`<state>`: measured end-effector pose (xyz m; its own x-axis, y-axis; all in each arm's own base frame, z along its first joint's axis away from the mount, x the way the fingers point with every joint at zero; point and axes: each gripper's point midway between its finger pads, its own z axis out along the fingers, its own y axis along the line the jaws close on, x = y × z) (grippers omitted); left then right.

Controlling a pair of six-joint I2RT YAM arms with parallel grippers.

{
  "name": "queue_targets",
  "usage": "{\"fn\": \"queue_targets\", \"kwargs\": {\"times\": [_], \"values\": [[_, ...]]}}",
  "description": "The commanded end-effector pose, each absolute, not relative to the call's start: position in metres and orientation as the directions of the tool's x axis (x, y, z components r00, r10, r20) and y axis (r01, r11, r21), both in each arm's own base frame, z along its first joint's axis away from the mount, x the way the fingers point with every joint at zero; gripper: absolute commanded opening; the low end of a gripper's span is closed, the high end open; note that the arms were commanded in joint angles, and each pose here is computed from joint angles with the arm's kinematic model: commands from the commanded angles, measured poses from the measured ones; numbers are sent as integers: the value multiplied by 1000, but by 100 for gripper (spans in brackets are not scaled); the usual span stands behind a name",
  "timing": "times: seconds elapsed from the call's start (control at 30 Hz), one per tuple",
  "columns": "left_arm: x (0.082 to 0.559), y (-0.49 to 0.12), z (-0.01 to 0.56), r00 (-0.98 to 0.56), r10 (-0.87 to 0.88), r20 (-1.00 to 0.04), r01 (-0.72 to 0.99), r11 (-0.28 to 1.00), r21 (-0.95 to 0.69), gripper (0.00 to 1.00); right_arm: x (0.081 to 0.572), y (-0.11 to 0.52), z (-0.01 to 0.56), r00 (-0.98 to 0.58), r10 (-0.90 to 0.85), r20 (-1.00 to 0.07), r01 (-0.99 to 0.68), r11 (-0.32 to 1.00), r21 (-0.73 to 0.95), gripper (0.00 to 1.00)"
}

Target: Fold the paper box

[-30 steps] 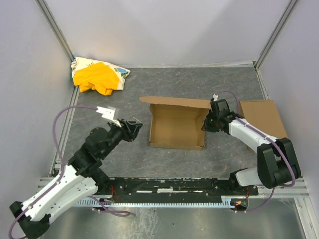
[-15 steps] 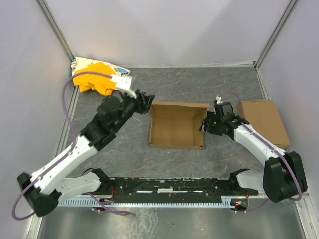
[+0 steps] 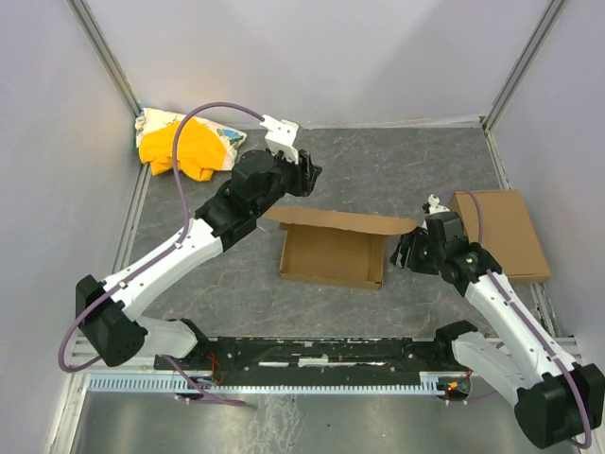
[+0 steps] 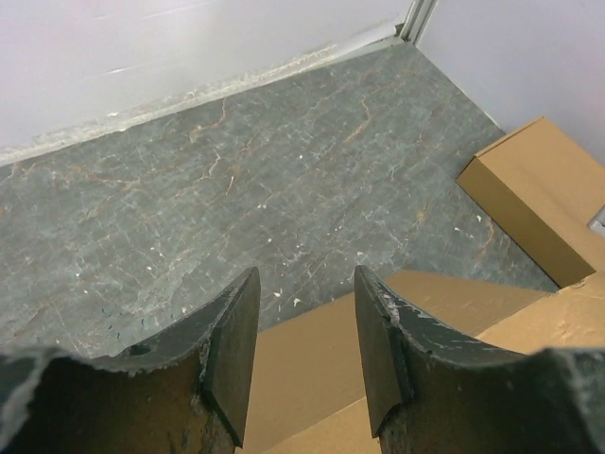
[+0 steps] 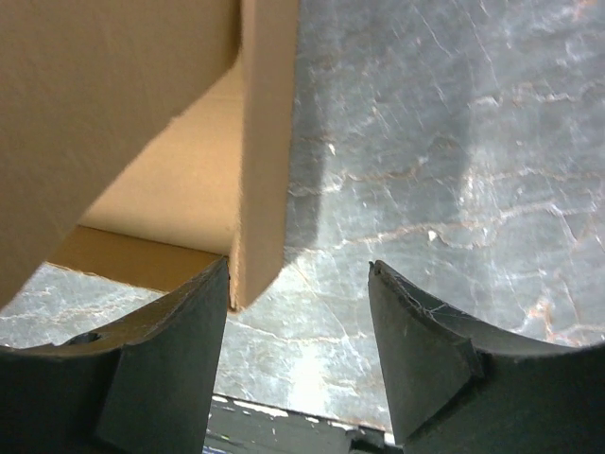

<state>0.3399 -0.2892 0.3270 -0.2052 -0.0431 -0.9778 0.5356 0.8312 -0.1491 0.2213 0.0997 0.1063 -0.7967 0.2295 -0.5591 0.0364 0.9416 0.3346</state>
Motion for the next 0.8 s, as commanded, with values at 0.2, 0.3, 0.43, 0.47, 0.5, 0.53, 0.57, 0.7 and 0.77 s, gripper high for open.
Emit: {"fn": "queue_targets", "kwargs": {"times": [0.2, 0.3, 0.43, 0.47, 0.5, 0.53, 0.57, 0.7, 0.77], "values": [[320, -299, 320, -226, -26, -974, 622, 766, -165, 50, 199, 71, 109, -764, 327, -557, 196, 939, 282, 69], [304, -299, 294, -284, -11, -959, 646, 737, -199, 49, 198, 59, 110, -735, 359, -576, 256, 933, 254, 69], [285, -292, 263, -339, 4, -941, 659, 714, -235, 48, 197, 39, 118, -678, 402, -615, 352, 912, 209, 69], [280, -291, 257, -350, 6, -937, 661, 710, -242, 47, 196, 33, 121, -657, 420, -626, 385, 901, 201, 68], [277, -289, 252, -361, 11, -933, 661, 708, -247, 47, 196, 27, 125, -637, 431, -639, 411, 891, 192, 68], [274, -287, 247, -370, 18, -929, 661, 708, -249, 47, 196, 22, 128, -616, 439, -654, 433, 882, 184, 68], [272, -285, 242, -378, 26, -925, 659, 709, -249, 48, 196, 18, 133, -595, 447, -668, 450, 874, 184, 69], [264, -277, 222, -415, 61, -908, 648, 720, -248, 47, 198, 10, 153, -540, 456, -708, 470, 861, 196, 70], [261, -273, 214, -424, 75, -902, 645, 725, -243, 47, 199, 9, 163, -520, 459, -721, 470, 858, 208, 71]]}}
